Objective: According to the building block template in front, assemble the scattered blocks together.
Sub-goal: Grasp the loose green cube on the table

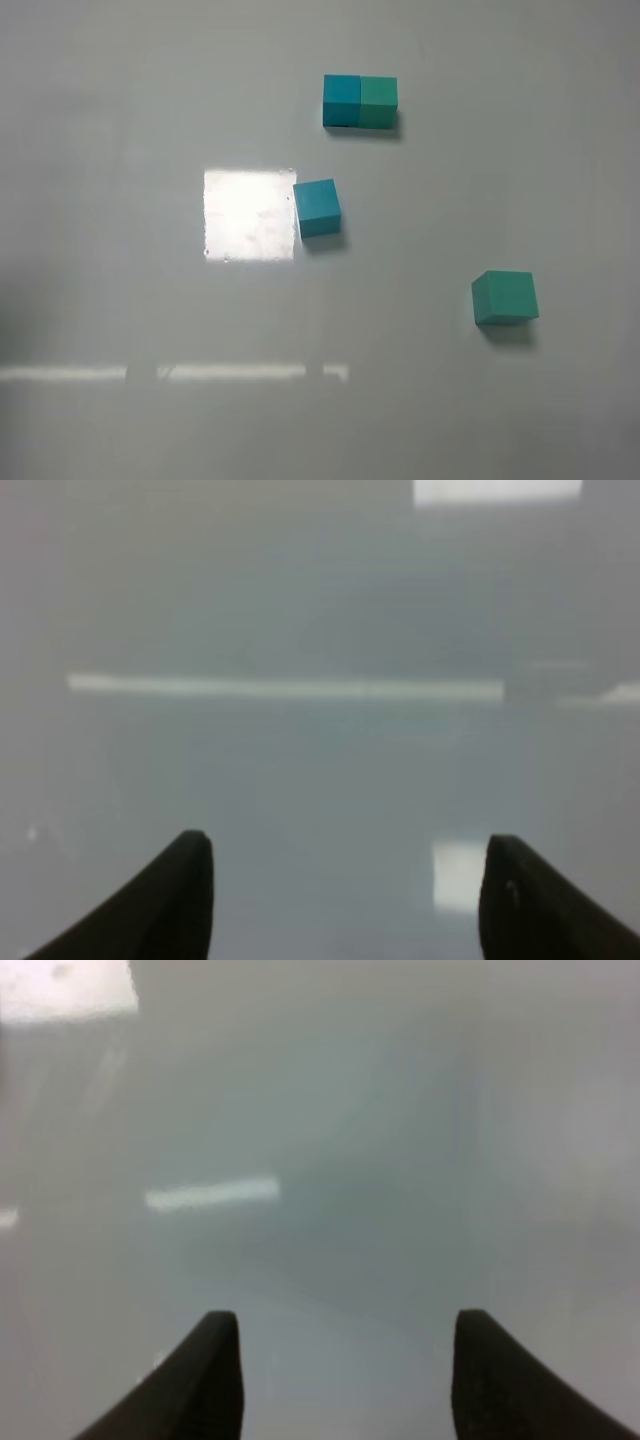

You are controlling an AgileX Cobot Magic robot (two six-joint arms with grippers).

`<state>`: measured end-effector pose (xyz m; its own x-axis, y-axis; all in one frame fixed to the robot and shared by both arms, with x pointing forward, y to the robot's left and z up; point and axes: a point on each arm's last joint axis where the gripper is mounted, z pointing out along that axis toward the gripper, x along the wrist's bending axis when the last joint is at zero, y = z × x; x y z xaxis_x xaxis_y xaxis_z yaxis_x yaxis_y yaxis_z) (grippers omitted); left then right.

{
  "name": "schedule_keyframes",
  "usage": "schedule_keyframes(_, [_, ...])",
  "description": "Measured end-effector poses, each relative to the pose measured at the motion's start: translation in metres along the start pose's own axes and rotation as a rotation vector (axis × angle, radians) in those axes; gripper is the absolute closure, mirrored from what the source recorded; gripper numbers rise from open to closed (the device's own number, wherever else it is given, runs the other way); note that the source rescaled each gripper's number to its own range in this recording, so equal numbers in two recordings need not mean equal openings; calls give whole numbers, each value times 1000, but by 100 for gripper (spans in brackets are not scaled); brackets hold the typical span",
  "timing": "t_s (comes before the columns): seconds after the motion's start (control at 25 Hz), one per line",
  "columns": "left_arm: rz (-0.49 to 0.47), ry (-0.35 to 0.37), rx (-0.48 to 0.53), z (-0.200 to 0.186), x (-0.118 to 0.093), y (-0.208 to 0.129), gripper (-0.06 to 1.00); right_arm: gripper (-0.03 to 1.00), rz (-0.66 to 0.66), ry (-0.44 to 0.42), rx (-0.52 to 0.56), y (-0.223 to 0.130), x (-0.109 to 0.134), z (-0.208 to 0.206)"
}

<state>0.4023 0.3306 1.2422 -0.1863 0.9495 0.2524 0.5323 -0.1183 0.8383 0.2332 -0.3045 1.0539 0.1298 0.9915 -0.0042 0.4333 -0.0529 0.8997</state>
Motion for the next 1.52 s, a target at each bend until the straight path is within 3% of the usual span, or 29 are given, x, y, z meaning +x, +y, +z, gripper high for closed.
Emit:
schedule_keyframes(0.36, [-115, -4, -28, -38, -4, -99, 42, 87, 0, 0, 0, 0, 0, 0])
schedule_keyframes(0.84, [-196, -211, -48, -50, -35, -201, 42, 87, 1, 0, 0, 0, 0, 0])
schedule_keyframes(1.12, [-216, -231, -84, -56, -41, -241, 42, 87, 1, 0, 0, 0, 0, 0])
schedule_keyframes(1.52, [-220, -237, -86, -56, -42, -244, 42, 87, 1, 1, 0, 0, 0, 0])
